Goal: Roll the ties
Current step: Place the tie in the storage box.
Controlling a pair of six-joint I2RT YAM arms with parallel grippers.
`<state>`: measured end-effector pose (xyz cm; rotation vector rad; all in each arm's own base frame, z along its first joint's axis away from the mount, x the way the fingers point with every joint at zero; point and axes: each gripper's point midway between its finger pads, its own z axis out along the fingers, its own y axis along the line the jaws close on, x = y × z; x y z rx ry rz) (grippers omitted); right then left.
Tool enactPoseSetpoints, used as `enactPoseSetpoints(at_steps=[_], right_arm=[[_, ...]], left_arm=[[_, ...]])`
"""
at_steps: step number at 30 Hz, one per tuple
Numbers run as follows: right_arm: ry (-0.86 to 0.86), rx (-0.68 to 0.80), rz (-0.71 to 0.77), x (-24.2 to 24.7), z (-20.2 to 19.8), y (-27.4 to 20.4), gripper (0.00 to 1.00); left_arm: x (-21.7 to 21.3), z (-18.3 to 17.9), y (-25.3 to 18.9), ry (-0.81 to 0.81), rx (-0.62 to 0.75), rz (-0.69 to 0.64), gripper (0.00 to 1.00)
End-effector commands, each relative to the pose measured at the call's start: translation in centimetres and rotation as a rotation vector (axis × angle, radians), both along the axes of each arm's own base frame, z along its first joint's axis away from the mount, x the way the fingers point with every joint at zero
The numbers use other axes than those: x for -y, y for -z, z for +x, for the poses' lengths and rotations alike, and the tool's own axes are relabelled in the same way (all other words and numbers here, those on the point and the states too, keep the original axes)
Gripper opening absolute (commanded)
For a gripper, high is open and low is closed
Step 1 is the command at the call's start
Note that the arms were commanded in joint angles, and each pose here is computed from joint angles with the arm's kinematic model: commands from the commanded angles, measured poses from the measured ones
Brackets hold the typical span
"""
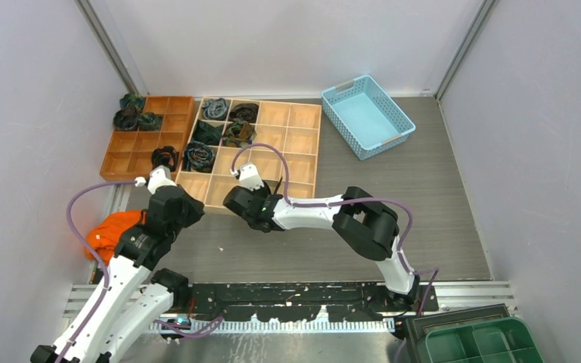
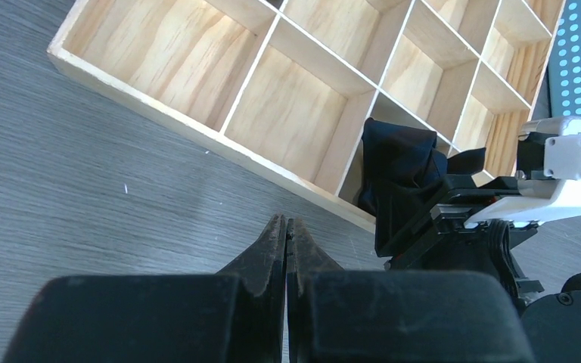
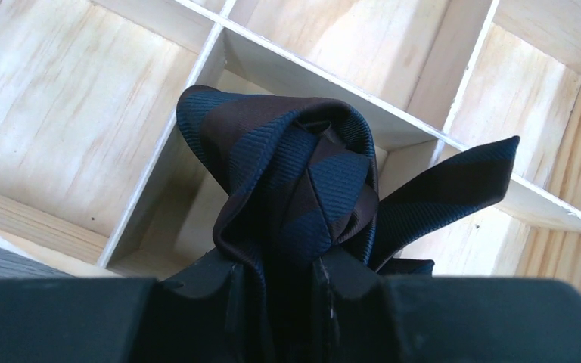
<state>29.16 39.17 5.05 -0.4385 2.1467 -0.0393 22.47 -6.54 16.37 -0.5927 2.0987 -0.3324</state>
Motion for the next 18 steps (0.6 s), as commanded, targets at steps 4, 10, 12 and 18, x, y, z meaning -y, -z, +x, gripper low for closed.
enactPoseSetpoints(at_steps=[4, 10, 12, 18], right_arm=[[-0.021, -0.282, -0.267, 4.8, -4.6, 6.5, 0.01], [-0.119, -0.447, -0.215, 2.8, -6.8, 8.1, 0.01], [-0.152, -0.484, -0.227, 2.3, -7.2, 8.3, 0.01], [-0.183, -0.549, -0.26, 1.7, -7.0, 9.8, 0.01]], left_arm=[[0.8, 1.0, -2.9, 0.035, 0.068, -0.019, 0.0], [0.5, 0.8, -3.5, 0.037, 0.075, -0.006, 0.0], [0.5, 0.7, -3.5, 0.038, 0.072, -0.001, 0.0], [0.4, 0.6, -3.2, 0.039, 0.065, 0.008, 0.0]])
